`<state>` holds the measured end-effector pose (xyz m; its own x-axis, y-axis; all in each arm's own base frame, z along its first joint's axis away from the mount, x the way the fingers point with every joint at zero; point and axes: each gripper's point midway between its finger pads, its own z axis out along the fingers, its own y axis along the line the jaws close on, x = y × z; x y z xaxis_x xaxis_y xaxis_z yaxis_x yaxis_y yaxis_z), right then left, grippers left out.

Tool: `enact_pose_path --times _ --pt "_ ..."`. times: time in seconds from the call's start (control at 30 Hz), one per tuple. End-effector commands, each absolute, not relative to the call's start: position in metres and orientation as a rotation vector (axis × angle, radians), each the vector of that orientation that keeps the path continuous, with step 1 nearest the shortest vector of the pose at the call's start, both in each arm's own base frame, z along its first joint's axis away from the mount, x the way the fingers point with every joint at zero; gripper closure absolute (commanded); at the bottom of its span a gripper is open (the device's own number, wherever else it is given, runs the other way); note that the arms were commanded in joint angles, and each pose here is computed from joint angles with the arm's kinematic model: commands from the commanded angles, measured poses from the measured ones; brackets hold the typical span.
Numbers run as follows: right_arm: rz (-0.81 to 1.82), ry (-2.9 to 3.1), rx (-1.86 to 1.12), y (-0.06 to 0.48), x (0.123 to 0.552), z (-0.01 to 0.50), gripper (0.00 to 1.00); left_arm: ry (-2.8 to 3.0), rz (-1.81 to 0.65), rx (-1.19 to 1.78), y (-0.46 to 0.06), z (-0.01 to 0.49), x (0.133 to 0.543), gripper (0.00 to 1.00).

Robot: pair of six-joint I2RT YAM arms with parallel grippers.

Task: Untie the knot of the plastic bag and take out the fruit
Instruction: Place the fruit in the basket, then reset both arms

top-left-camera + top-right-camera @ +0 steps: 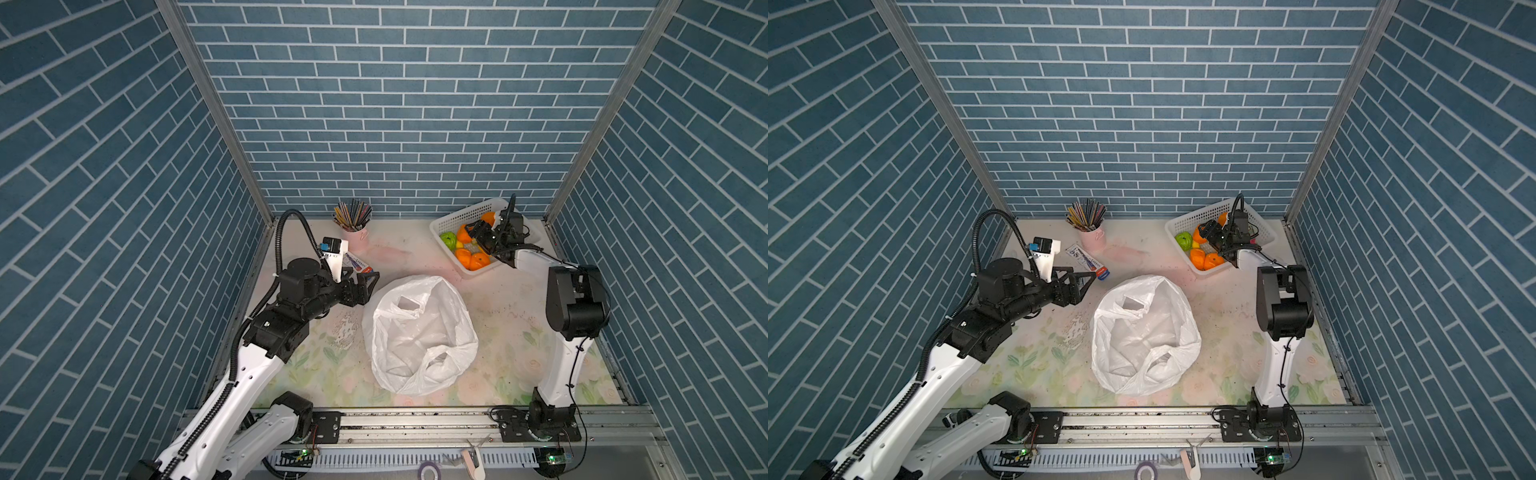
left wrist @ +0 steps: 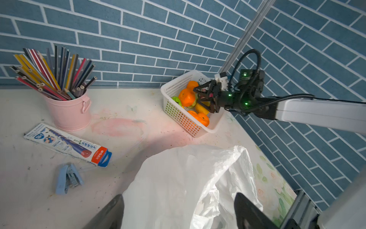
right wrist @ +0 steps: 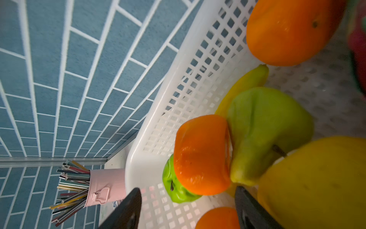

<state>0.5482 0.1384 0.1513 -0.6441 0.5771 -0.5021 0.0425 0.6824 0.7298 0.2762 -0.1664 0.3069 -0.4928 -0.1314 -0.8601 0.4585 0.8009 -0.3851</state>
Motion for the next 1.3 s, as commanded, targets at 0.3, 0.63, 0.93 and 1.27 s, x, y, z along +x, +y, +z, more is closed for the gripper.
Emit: enact_pose_path --times 0.3,0.63,0.93,1.27 --pt "0.437 1.856 0.335 0.056 0.412 0.266 0.23 1.869 -0.387 0.130 -0.119 0.281 0.302 0.13" --pt "0.029 1.862 0.403 -0.012 0.349 0.189 0.16 1.793 -0.126 0.036 -0.075 0.249 0.313 0.13" --pt "-0.171 1.862 0.315 -0.044 0.379 0.140 0.15 1.721 0.088 -0.114 -0.025 0.210 0.326 0.13" --pt "-0.086 1.695 0.120 -0.027 0.367 0.122 0.02 1.768 0.113 -0.049 -0.009 0.152 0.349 0.13"
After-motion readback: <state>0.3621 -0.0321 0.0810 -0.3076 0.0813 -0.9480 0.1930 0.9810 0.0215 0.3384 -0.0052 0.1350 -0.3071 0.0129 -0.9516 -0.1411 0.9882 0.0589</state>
